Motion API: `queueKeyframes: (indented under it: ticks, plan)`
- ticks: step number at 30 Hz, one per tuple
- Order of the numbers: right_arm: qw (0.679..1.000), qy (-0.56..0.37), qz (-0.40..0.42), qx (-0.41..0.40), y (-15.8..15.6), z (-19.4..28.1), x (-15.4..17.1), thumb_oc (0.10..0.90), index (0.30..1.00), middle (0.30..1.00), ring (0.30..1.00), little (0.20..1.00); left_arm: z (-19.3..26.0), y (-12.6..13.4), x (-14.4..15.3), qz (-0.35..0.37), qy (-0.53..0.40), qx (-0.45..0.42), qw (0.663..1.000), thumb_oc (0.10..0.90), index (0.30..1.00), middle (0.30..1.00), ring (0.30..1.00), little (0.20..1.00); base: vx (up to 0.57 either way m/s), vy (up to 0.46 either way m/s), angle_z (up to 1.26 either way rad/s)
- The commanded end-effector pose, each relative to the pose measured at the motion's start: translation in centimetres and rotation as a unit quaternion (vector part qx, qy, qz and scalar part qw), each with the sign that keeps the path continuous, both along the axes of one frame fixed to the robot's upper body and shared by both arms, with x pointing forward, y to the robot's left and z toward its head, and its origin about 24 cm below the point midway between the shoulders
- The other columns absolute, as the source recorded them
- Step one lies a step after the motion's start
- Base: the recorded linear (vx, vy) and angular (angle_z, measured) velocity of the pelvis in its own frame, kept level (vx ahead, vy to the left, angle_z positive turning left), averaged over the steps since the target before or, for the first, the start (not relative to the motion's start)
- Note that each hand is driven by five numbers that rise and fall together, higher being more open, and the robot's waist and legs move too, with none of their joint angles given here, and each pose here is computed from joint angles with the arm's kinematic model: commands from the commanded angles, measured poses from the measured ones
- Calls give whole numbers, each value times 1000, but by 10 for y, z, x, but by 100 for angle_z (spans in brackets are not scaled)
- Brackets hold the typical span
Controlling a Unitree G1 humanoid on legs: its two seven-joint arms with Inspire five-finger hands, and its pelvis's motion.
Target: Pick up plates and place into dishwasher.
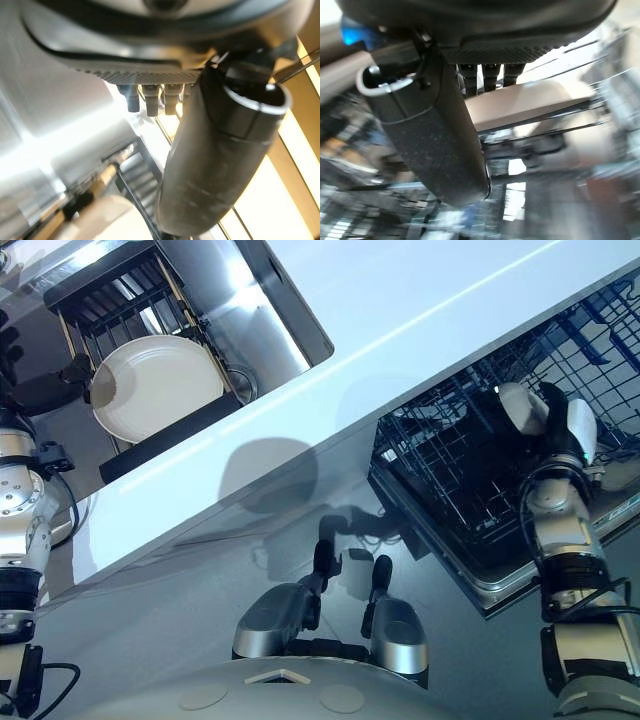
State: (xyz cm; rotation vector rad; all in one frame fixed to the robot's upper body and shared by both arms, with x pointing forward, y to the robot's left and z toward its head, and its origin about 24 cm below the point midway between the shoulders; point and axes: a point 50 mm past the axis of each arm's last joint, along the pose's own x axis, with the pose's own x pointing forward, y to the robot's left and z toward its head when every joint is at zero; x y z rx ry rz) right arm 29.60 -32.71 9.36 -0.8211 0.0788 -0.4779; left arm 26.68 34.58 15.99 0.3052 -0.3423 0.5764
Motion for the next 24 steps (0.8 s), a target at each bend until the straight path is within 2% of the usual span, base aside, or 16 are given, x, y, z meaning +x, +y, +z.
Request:
queueKeyframes:
  ticks: [1,8,14,20,24]
  plan:
    - [987,-119,-13,-103,-18,50,-13,800,900,900,900,900,28,10,-17,25,-85,45,995,800,900,900,900,900,0,70,-1]
    - [987,-112,7,-111,-17,46,-26,800,900,900,900,900,14,9,-19,25,-62,39,997,800,900,900,900,900,19,51,-4]
    - [990,-107,28,-88,-9,39,-29,800,900,900,900,900,10,9,-20,27,-51,41,997,800,900,900,900,900,-23,28,-1]
    - [981,-133,118,80,20,24,-35,800,900,900,900,900,5,13,-25,32,-26,58,997,800,900,900,900,900,-50,26,-2]
    - [935,-140,200,257,42,8,-39,800,900,900,900,900,2,18,-28,25,2,69,997,800,900,900,900,900,-46,35,-5]
